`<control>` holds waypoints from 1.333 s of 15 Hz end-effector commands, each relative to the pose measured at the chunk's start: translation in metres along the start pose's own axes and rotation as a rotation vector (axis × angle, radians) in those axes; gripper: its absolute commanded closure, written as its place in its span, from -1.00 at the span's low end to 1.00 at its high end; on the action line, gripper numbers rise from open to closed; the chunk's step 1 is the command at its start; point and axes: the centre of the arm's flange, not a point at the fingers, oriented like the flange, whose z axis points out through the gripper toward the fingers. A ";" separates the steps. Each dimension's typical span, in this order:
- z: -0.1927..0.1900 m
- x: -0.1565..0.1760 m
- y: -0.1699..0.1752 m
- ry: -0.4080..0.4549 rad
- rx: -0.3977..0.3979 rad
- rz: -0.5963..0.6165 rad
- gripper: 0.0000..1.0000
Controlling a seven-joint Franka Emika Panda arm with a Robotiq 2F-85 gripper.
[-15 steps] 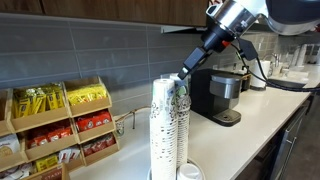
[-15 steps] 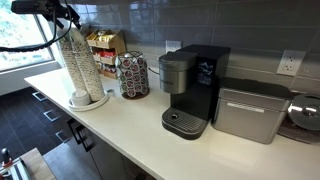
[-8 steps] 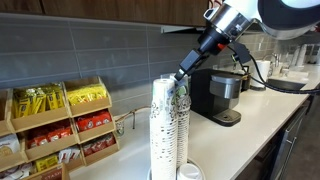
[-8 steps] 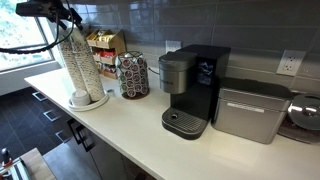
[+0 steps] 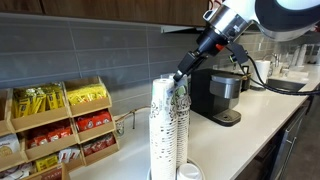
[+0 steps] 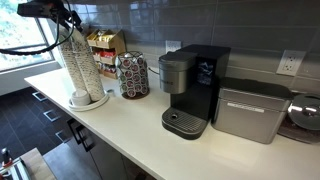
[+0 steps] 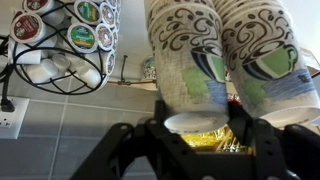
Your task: Put the cup on the table and turn it upright
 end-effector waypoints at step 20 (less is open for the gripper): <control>-0.162 0.050 -0.018 0.248 -0.239 -0.074 0.21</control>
